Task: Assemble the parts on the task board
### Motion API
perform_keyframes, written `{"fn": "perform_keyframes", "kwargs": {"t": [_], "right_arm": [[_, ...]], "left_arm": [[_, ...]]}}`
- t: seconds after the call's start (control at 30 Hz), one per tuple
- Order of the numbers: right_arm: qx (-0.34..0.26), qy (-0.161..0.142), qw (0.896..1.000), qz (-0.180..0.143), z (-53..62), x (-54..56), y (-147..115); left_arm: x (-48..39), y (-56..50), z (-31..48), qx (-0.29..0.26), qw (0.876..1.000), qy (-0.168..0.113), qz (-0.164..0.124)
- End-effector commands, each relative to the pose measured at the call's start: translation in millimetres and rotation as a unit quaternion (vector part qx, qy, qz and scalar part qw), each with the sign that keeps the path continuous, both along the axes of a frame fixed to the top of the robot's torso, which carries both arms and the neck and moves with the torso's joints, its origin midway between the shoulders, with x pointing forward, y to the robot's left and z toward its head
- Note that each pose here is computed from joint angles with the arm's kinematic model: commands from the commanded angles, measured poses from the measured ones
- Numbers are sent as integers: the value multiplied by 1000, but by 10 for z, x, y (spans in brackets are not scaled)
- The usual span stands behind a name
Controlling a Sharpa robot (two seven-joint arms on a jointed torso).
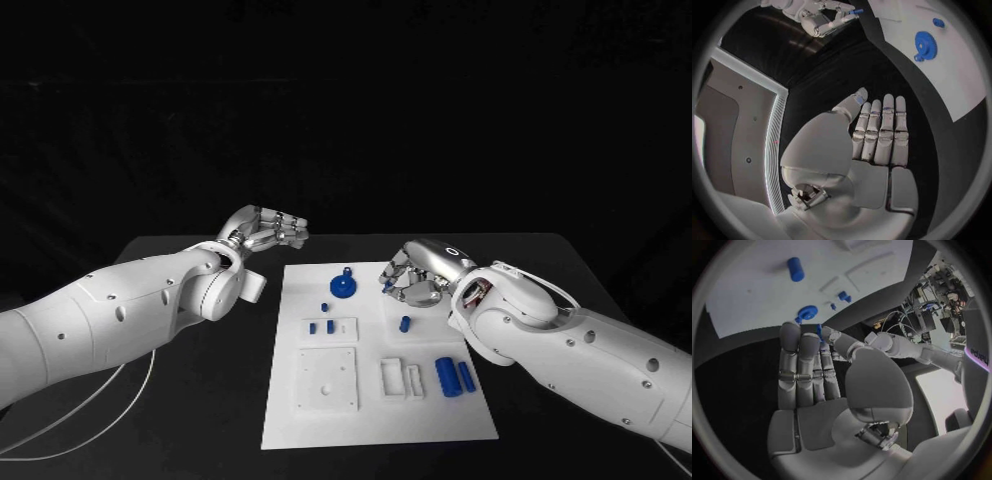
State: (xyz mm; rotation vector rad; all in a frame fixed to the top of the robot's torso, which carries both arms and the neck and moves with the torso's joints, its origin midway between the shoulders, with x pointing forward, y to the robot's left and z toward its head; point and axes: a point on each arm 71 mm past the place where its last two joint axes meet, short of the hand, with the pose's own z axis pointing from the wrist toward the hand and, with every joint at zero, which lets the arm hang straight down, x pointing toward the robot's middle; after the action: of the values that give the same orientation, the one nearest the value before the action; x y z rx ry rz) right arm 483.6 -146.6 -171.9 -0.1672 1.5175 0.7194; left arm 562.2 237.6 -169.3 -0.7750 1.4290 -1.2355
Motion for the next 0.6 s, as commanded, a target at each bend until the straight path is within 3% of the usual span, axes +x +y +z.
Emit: {"fn": "perform_keyframes", "kwargs": {"t": [0.03, 0.17, 0.6], "right_arm": [[-5, -6, 1000, 25, -28, -84, 128], [-17, -5, 999, 42, -117, -175, 262], [-50, 16, 995, 87, -561, -483, 622]], "left_arm": [[30, -20, -8, -10, 1000, -2, 11], [63, -62, -37, -13, 1000, 1, 13], [155, -154, -129, -21, 1000, 8, 20]]}}
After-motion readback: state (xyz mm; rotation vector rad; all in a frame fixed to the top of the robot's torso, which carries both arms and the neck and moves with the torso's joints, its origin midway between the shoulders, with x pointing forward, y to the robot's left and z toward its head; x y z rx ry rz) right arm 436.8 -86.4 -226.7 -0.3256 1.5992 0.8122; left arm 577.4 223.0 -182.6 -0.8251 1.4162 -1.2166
